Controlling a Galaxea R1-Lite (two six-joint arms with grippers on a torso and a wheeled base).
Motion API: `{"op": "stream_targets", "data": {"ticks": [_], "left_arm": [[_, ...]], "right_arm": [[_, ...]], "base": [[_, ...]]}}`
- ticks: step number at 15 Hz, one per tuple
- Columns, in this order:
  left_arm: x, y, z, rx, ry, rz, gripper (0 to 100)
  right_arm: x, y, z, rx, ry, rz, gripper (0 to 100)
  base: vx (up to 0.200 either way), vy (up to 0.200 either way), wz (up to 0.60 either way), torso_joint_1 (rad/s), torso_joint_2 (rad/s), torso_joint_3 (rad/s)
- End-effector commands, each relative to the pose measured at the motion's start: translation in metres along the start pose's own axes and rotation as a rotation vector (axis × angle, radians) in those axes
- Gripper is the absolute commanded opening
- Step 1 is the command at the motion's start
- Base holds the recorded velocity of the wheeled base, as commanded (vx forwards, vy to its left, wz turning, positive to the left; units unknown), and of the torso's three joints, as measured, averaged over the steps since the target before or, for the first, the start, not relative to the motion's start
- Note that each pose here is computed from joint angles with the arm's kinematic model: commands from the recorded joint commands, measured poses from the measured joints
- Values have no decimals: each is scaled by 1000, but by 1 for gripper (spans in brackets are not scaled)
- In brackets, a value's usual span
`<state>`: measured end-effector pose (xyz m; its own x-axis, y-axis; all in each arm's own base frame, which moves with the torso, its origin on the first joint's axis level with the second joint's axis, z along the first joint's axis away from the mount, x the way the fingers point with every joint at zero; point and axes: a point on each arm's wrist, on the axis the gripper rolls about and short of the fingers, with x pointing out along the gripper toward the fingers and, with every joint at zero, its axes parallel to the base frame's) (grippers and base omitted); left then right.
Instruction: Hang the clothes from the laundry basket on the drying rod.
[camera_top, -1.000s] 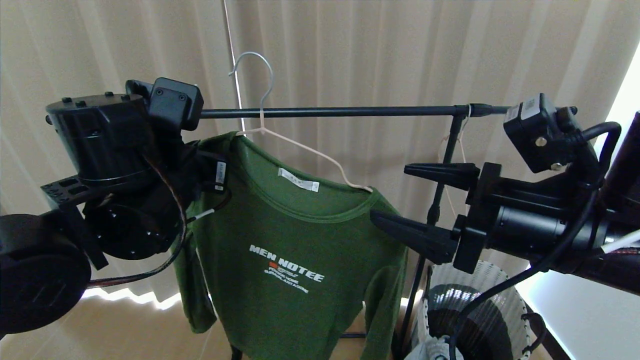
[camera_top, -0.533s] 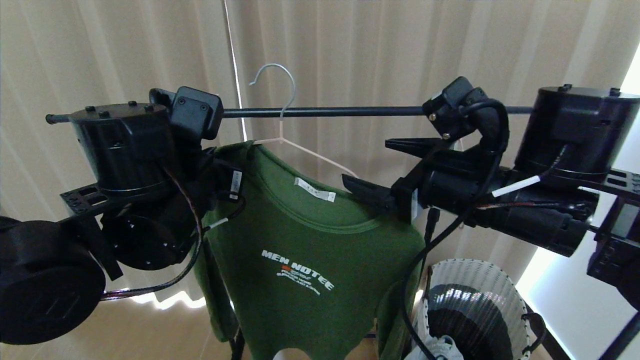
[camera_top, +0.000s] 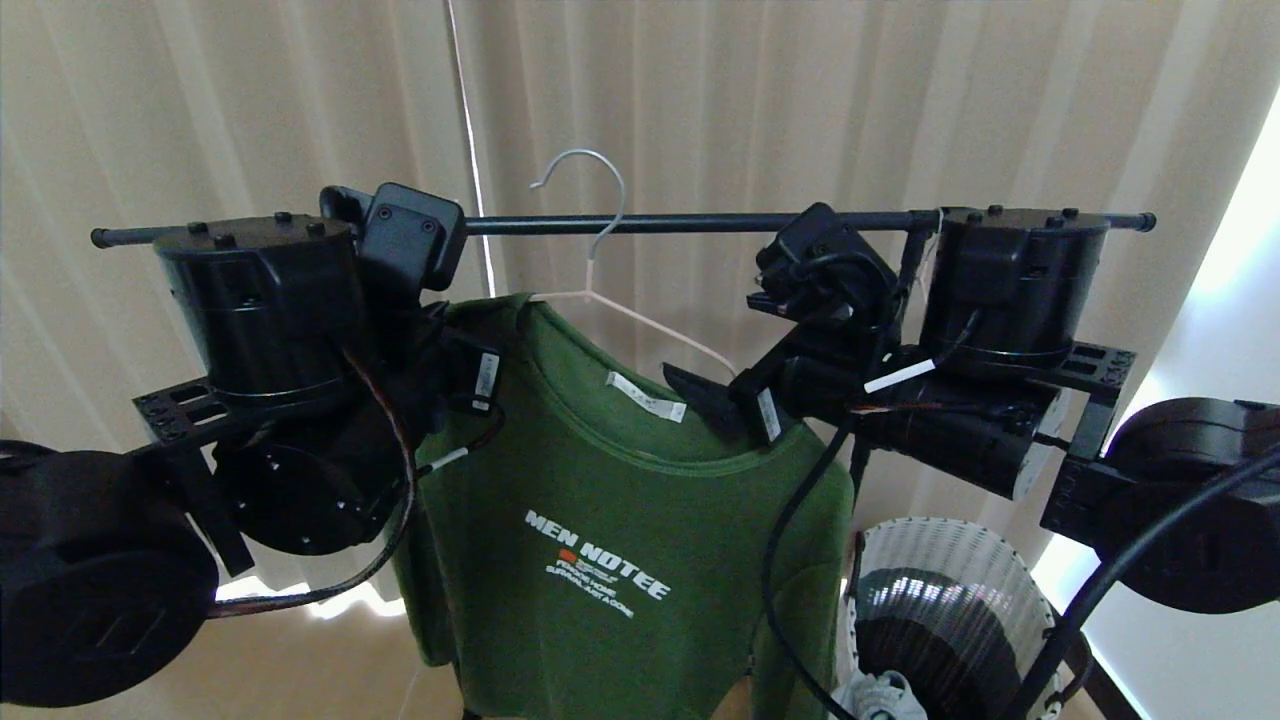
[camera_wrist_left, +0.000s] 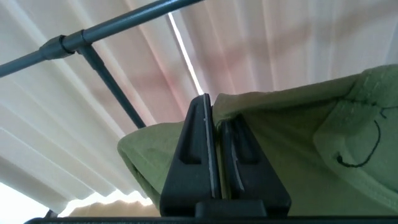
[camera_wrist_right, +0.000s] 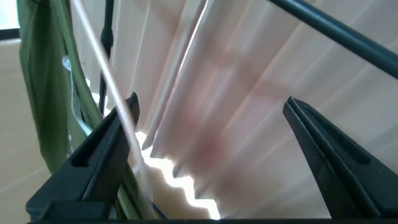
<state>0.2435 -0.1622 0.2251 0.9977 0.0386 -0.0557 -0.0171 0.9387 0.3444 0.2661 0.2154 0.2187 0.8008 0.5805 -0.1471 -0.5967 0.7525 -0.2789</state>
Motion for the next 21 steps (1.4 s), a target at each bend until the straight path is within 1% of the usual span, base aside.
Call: {"op": "stream_targets", "data": {"ticks": [1,2,6,11,14,16,18,19,20,21], "left_arm": [[0,-3,-2,5,4,-7,0],[0,-3,-2,5,4,-7,0],[1,-4,-3,10,9,-8,0],[-3,-4,-11,32,29,-18,0],[-11,2,-14,33,26,-31,0],[-18,7,-14,40,7,-80,0],[-21,10,-13,53,-5,-93,0],[-22,10,-12,55,-9,-97,100],[-23,11,-11,54,-14,-103,100],[-28,15,-13,47,-32,-152,100]], "right_arm": [[5,2,-4,-3,14,-1,100],[6,3,-4,-3,16,-1,0],[6,3,-5,-3,18,-3,0],[5,3,-5,-3,17,-5,0],[3,2,-3,-3,13,-8,0],[4,2,-2,-3,8,-9,0],[4,2,-3,-2,7,-10,0],[3,2,-2,-2,5,-10,0],[3,2,-2,-2,4,-11,0],[-1,0,-1,0,2,-14,0]], "base": [[0,0,0,0,0,0],[0,0,0,0,0,0],[0,0,0,0,0,0],[0,0,0,0,0,0],[0,0,0,0,0,0],[0,0,0,0,0,0],[0,0,0,0,0,0],[0,0,0,0,0,0],[0,0,0,0,0,0],[0,0,0,0,0,0]]}}
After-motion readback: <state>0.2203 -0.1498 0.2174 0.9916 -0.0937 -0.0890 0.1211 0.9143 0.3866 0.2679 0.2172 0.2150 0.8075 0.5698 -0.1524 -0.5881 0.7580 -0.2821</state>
